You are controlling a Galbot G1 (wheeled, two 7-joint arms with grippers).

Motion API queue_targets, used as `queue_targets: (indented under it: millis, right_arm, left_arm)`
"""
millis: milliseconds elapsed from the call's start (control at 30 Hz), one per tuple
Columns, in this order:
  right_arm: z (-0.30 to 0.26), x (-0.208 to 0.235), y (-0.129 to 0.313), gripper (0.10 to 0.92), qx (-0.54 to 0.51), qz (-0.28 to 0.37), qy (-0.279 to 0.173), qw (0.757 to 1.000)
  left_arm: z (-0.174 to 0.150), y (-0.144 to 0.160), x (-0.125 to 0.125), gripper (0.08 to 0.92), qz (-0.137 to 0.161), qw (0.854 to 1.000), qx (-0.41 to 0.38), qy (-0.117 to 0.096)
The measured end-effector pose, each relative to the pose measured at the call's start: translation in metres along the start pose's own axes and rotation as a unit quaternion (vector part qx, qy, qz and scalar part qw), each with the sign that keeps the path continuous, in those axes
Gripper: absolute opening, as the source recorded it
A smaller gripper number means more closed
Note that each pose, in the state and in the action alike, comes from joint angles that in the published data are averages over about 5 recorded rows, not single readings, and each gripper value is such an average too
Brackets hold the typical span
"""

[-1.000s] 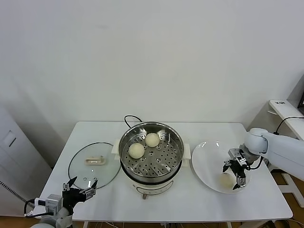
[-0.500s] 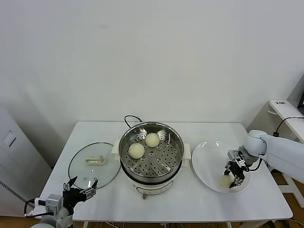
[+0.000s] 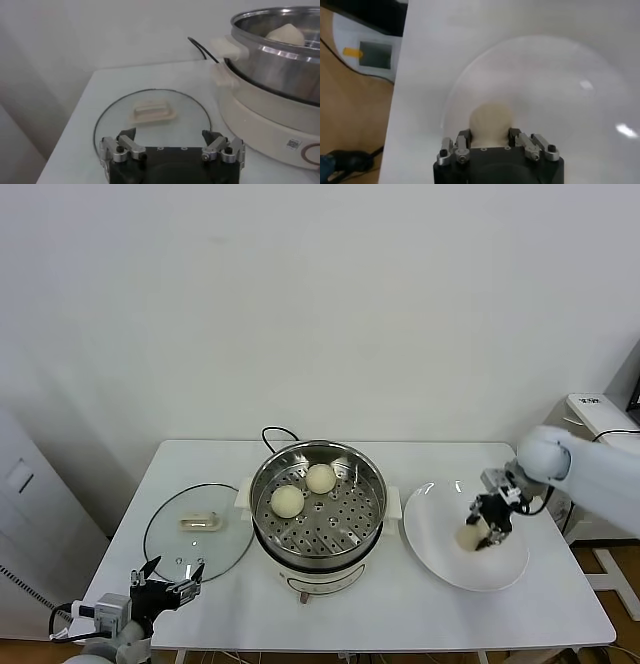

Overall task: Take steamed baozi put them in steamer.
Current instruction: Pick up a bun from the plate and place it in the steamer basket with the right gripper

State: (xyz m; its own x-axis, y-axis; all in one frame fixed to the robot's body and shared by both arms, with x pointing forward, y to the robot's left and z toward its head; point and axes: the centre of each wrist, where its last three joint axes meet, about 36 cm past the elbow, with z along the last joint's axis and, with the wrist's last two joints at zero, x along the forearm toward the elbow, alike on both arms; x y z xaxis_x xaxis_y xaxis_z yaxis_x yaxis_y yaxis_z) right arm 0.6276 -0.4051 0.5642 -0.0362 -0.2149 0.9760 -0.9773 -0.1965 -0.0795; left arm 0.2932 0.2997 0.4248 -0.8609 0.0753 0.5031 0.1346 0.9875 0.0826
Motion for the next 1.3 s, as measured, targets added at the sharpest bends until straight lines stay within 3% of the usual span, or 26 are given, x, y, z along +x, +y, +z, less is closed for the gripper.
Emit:
queue_targets:
  millis: [333, 600, 933, 1300]
  right_arm:
    - [-0.073, 0.082, -0.062, 0.466, 0.118, 0.052, -0.039, 0.991]
    - [-0.159, 0.101, -0.102, 0.467, 0.267, 0.058, -0.063, 0.96]
    - [-0.265, 0.074, -0.112, 0.467, 0.479, 0.026, -0.069, 0.875]
    - [-0.326, 0.033, -0.082, 0.467, 0.631, -0.022, -0.073, 0.772]
  left_arm:
    - [-0.001, 0.0, 0.0, 0.823, 0.002, 1.0, -0.002, 0.0]
    - [-0.002, -0.001, -0.001, 0.823, 0.005, 1.0, -0.004, -0.002]
    - [0.0, -0.002, 0.0, 0.823, 0.005, 1.0, -0.003, -0.001]
    - [0.0, -0.004, 0.0, 0.823, 0.007, 1.0, -0.002, -0.002]
